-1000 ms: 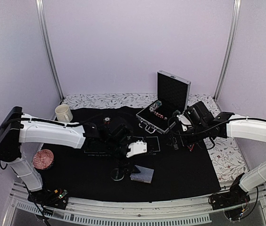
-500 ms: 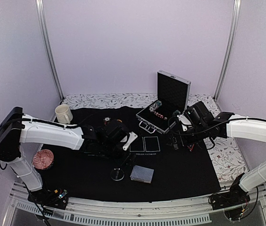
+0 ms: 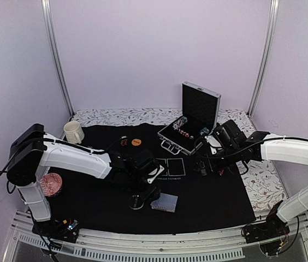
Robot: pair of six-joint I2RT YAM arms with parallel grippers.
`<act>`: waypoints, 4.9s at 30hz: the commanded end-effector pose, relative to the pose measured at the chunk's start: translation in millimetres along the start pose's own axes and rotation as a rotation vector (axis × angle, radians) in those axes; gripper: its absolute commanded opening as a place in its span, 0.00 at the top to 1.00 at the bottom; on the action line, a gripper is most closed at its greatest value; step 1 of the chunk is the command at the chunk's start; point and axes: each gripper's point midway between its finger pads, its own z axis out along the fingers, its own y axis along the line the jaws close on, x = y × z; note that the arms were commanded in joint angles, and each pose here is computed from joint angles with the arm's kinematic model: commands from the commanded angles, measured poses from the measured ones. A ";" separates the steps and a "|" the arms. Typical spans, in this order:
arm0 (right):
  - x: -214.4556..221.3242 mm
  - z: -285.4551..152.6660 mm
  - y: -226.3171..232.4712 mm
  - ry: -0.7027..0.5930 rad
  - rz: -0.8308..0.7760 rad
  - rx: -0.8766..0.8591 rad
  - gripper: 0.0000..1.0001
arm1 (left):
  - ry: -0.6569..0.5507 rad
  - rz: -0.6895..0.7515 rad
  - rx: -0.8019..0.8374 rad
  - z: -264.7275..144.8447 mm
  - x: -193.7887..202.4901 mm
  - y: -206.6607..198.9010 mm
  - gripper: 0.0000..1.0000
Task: Distribute texas hold em gaming equipment
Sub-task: Adjust the face-down deck piles in the dealer area, then pick up the poker card from the face-down deck piles.
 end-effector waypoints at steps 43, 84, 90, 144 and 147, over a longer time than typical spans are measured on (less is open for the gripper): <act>19.7 14.2 22.0 0.083 0.040 -0.153 0.05 | 0.035 -0.104 0.234 -14.6 6.7 -15.1 0.55; 88.7 80.0 93.9 0.343 0.048 -0.371 0.68 | 0.025 -0.184 0.277 -7.6 16.7 -1.8 0.63; 83.8 87.1 87.9 0.328 0.064 -0.321 0.71 | 0.025 -0.186 0.279 -7.9 16.8 -1.9 0.63; 97.8 97.1 86.4 0.366 -0.003 -0.206 0.74 | 0.028 -0.219 0.309 -22.8 28.7 10.0 1.00; 98.4 98.0 85.7 0.369 -0.005 -0.201 0.74 | 0.032 -0.214 0.317 -24.3 29.6 8.8 1.00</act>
